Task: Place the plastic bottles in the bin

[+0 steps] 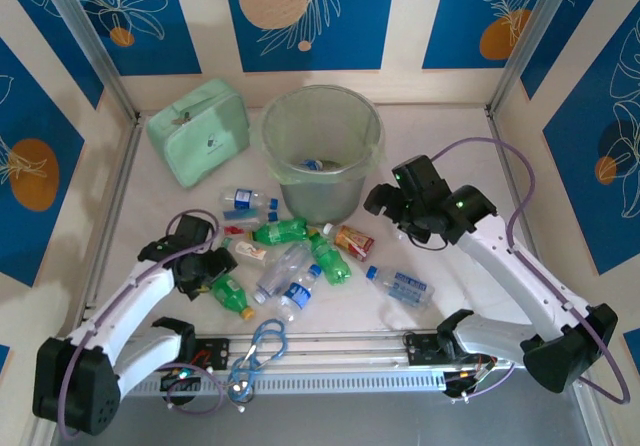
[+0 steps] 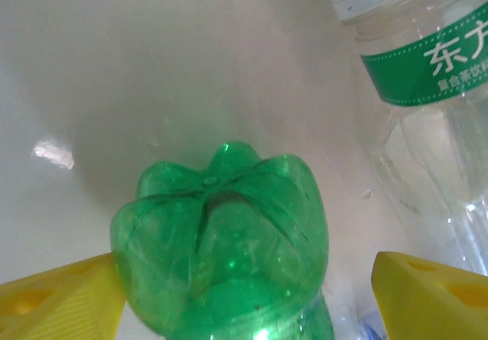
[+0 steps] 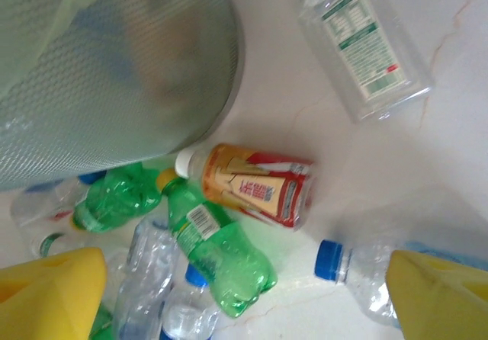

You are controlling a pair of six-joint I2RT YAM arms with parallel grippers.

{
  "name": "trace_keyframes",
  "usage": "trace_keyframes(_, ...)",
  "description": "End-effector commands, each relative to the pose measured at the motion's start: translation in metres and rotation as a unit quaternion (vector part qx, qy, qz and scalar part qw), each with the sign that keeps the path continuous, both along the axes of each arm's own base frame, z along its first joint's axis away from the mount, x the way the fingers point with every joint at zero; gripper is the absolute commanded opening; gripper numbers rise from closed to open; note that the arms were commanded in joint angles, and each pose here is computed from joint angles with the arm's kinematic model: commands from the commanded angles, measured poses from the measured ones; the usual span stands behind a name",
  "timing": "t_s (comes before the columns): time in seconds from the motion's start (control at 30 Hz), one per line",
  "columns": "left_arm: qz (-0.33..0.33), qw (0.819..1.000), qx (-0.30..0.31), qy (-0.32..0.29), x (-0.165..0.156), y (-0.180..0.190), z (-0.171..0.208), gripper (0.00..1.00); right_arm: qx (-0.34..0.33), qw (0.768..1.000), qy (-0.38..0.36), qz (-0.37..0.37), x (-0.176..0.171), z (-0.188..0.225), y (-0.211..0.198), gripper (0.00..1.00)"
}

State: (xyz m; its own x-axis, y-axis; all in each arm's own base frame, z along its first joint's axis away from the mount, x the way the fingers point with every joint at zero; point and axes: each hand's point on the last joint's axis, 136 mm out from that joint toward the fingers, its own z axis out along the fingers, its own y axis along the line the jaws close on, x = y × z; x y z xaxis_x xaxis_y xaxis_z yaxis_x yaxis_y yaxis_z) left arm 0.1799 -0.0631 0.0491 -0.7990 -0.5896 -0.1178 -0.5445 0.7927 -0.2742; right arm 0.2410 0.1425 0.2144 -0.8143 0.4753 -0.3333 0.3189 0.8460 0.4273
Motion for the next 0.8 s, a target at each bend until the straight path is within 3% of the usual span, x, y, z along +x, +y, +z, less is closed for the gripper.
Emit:
trace_keyframes(0.0,0.017,1.000,-0.008,-0.013,0.012,-0.002,-0.002,0.82,0.022,1.000,0.015,0.016,-0.012,-0.005,0.006,0.93)
trace_keyframes(0.5,0.006,1.000,0.008,-0.008,0.012,0.002,-0.007,0.60,0.082,0.994,-0.025,0.066,-0.011,0.017,0.028,0.93)
trace_keyframes(0.77,0.002,0.998,0.023,-0.056,0.017,0.009,0.033,0.51,0.116,0.980,-0.072,0.142,-0.020,0.046,0.057,0.93)
